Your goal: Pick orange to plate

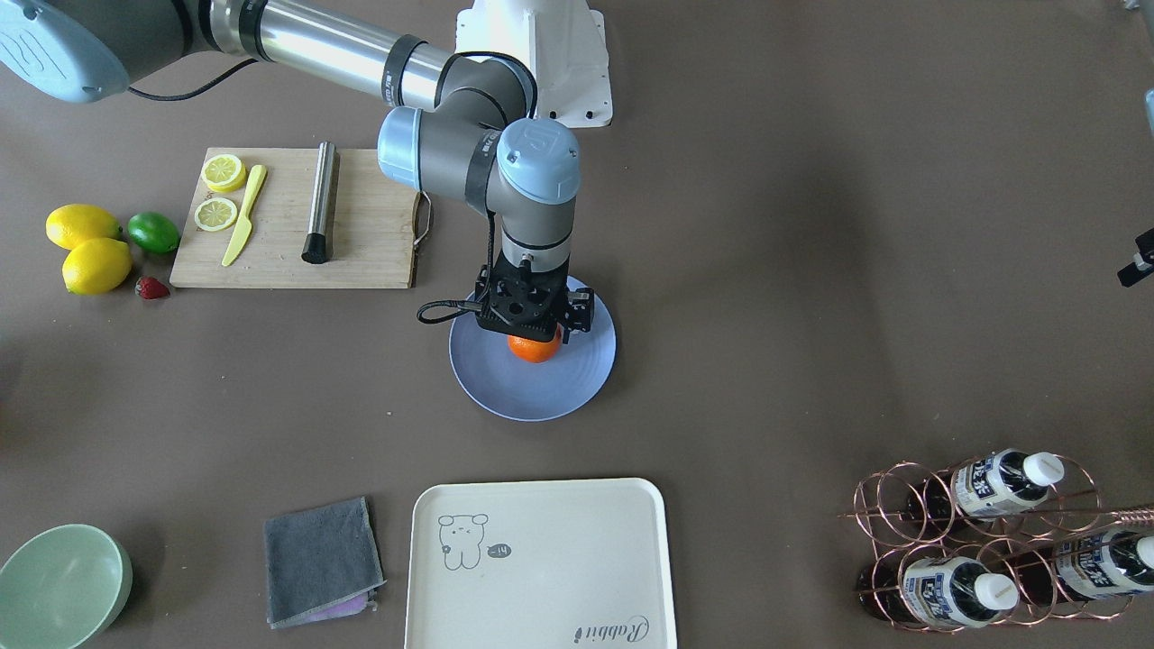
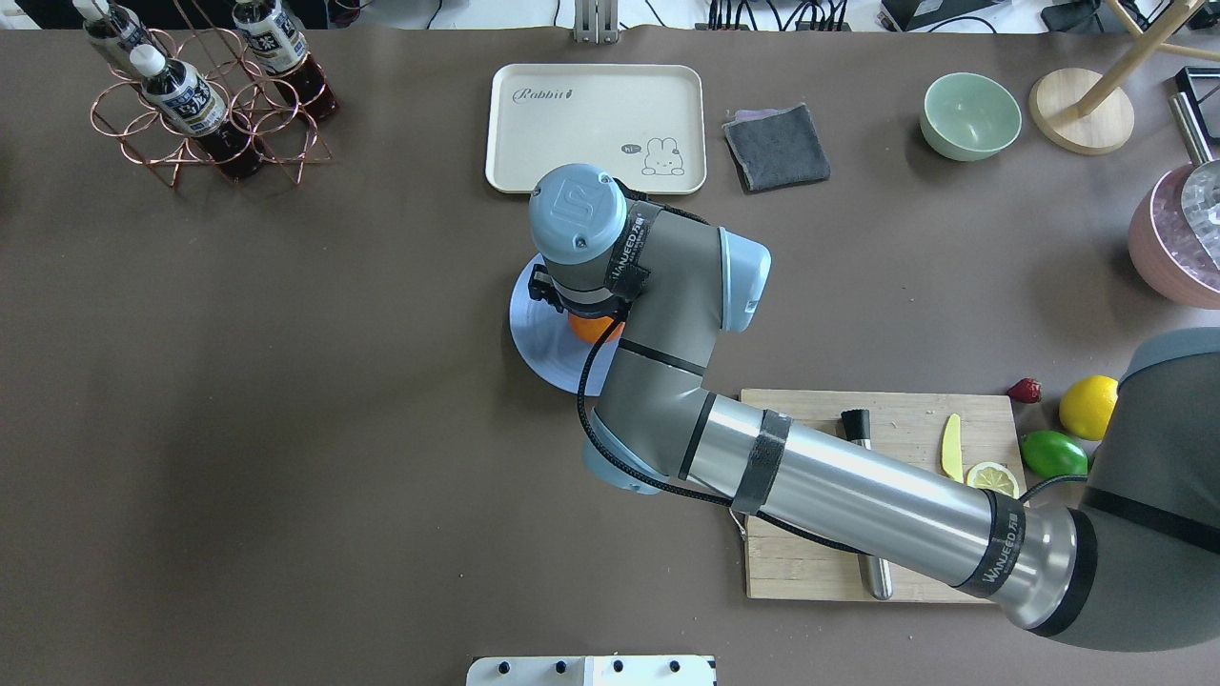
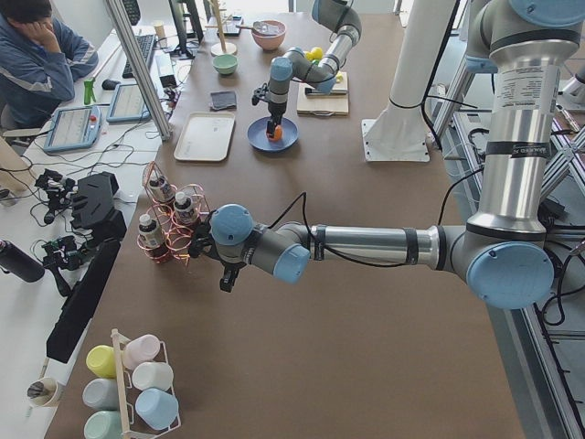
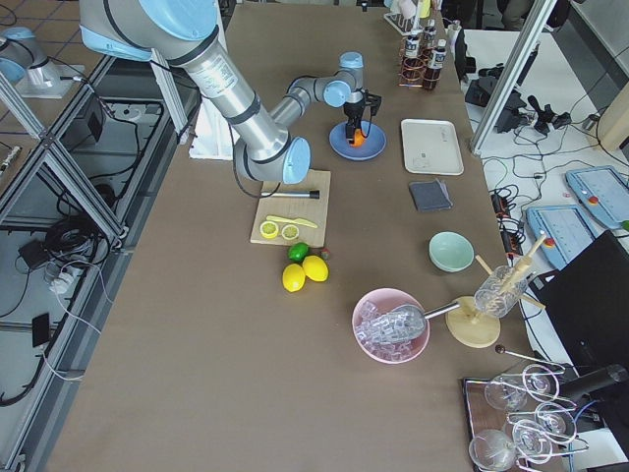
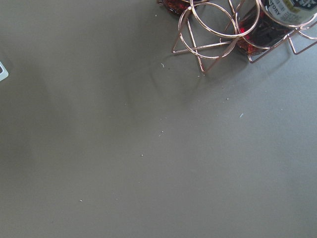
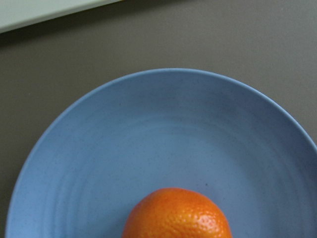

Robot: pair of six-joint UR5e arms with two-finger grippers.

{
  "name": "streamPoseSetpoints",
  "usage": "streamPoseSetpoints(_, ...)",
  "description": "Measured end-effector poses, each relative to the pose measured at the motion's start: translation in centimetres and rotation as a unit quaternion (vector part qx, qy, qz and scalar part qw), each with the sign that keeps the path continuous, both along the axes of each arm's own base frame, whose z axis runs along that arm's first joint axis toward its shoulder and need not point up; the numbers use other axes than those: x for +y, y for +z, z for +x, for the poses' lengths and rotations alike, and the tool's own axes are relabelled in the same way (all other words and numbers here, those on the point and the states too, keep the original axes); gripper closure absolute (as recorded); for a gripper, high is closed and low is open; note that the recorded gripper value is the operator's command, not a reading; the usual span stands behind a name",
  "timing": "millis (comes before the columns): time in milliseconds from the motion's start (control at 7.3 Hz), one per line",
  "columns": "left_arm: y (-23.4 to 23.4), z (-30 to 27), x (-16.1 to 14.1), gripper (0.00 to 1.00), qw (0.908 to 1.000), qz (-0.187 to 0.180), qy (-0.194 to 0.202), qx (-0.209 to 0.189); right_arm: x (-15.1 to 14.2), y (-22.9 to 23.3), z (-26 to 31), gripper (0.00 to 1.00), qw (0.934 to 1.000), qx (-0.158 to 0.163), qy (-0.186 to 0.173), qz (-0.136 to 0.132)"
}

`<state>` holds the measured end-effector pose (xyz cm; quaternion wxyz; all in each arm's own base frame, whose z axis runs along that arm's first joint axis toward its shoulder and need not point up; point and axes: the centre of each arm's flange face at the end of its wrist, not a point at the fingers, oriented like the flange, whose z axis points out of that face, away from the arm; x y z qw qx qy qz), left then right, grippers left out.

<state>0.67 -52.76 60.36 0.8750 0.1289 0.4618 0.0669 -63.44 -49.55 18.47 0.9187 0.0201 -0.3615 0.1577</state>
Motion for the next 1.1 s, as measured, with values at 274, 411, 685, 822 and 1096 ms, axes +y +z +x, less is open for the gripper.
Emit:
streamPoseSetpoints(274, 0.2, -1.4, -0.1, 0.02, 0.9999, -0.003, -0.013, -0.001, -2.0, -0.3, 2.1, 0.00, 1.0000, -0.005, 0.007, 0.002)
streamPoseSetpoints(411, 0.6, -2.7, 0.2, 0.02, 0.9998, -0.003, -0.021, -0.004, -3.7, 0.4, 4.3, 0.00, 1.0000, -0.006, 0.006, 0.002)
streamPoseSetpoints(685, 2.0, -5.6, 1.1, 0.02, 0.9995, -0.014, -0.026, -0.016, -7.1, 4.4, 11.3, 0.00, 0.9998, -0.006, -0.015, 0.013)
streamPoseSetpoints(822, 2.9, -6.7, 1.3, 0.02, 0.9991, -0.021, -0.015, -0.032, -8.3, 7.0, 15.6, 0.00, 0.9992, -0.006, -0.031, 0.024)
streamPoseSetpoints(1096, 4.6, -9.9, 2.6, 0.02, 0.9939, -0.016, 0.001, -0.109, -10.1, 12.5, 24.6, 0.00, 0.9969, -0.002, -0.064, 0.045)
